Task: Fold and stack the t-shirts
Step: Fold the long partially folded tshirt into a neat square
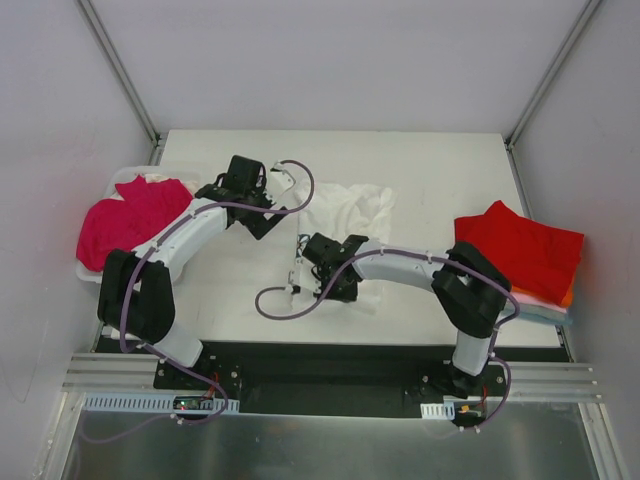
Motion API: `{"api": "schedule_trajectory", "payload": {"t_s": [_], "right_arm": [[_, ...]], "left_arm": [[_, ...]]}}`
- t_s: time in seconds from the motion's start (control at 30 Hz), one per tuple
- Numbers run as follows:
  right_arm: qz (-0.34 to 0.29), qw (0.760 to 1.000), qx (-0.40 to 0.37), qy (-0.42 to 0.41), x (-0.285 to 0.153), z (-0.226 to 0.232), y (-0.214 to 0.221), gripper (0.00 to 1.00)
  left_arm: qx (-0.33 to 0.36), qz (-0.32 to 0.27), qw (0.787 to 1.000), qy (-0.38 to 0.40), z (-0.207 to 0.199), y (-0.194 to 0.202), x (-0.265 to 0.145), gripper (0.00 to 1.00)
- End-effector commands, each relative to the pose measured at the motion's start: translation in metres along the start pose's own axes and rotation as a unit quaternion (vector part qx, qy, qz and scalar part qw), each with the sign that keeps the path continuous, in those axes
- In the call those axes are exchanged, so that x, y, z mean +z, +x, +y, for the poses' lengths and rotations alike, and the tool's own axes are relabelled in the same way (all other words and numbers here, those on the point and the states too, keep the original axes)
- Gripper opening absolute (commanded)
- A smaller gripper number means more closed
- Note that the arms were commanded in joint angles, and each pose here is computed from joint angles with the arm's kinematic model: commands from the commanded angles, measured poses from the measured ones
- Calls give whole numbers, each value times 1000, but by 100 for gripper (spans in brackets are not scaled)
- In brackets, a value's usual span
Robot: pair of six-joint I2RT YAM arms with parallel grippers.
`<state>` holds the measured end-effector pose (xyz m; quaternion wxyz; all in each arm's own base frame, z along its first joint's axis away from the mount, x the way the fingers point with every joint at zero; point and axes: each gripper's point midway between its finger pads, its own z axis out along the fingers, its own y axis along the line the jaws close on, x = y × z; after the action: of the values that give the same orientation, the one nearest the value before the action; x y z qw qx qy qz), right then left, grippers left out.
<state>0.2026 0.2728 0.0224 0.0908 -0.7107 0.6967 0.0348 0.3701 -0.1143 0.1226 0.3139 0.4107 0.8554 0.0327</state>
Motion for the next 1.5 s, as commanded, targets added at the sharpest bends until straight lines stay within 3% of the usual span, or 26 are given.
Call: {"api": "schedule_trajectory", "payload": {"t_s": [0.0,0.2,0.37,0.83,1.17,1.47], "right_arm": [[-12,994,-39,-104,-35,76,-5,1],[-28,987,-94,-124,-51,120,-19,1],[-43,987,-102,-114,-58,125,-26,1],[-29,988,-63,135,-119,0,-40,1],[-20,975,-21,222,-168,-59,-29,1],[-19,971,5,238,-181,-96,-25,1]], "left_arm": [[3,-24,999,-24,13,-16,-21,99],[1,-17,1000,-24,12,-12,-19,99],[1,-14,1000,-28,14,-11,-18,99],[-10,-13,1000,-22,12,-13,-14,99],[-10,-15,1000,-20,11,-13,-13,99],[-9,-18,999,-30,16,-16,-14,99]]}}
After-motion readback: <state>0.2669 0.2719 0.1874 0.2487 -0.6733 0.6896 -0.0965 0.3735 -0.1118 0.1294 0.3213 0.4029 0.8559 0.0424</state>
